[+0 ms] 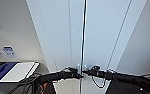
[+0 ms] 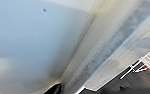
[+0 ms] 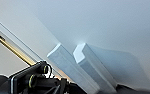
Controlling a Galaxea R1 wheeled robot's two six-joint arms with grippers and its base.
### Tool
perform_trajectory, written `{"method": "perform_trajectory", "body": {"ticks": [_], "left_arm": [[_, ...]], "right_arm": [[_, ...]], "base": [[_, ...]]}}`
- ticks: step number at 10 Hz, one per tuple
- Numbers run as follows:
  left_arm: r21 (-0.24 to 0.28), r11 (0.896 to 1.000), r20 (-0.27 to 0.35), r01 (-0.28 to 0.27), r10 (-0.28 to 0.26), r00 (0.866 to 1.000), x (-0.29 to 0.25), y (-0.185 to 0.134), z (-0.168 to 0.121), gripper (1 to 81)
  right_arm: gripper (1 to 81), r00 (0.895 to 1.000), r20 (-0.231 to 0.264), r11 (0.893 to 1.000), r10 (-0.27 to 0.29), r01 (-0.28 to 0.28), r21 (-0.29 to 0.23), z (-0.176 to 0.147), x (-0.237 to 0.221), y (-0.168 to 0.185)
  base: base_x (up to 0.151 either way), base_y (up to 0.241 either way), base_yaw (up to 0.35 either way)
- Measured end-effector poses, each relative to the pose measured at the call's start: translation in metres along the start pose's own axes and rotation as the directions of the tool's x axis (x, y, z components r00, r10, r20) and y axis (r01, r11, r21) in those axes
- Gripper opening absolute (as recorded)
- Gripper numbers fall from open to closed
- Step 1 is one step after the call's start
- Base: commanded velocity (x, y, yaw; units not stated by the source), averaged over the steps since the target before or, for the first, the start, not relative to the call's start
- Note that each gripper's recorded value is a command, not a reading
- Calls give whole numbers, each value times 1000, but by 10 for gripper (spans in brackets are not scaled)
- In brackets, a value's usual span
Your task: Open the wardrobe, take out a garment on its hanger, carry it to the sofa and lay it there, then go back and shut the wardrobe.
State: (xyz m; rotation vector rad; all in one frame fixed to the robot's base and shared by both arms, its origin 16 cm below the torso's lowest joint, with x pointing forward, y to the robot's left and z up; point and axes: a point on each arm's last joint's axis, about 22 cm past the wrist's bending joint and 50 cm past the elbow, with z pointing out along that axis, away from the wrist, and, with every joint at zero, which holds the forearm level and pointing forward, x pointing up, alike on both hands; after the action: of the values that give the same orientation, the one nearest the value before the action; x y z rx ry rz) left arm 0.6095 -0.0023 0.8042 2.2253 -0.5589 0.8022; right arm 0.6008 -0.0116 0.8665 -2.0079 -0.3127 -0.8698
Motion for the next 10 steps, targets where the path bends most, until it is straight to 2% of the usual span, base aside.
{"method": "perform_trajectory", "body": {"ticks": [3, 4, 5, 7, 10], "left_arm": [[-72, 995, 12, -75, 76, 997, -39, 19, -25, 811], [-93, 992, -7, -87, 86, 996, -55, 23, -37, 811], [-116, 989, -43, -90, 85, 995, -74, 28, -52, 811], [-152, 987, -90, -52, 39, 995, -111, 36, -87, 811], [-159, 987, -86, -17, 3, 996, -168, 37, -151, 811]], "right_arm": [[811, 999, -7, 999, -33, 33, 39, -15, -22, -10], [811, 999, 0, 998, -40, 40, 54, -24, -33, -15], [811, 999, 10, 996, -48, 47, 70, -36, -44, -20], [811, 997, 48, 994, -56, 51, 94, -63, -70, -27], [811, 994, 84, 992, -63, 54, 112, -117, -108, -35]], "base": [[0, 0, 0], [0, 0, 0], [0, 0, 0], [0, 0, 0], [0, 0, 0]]}}
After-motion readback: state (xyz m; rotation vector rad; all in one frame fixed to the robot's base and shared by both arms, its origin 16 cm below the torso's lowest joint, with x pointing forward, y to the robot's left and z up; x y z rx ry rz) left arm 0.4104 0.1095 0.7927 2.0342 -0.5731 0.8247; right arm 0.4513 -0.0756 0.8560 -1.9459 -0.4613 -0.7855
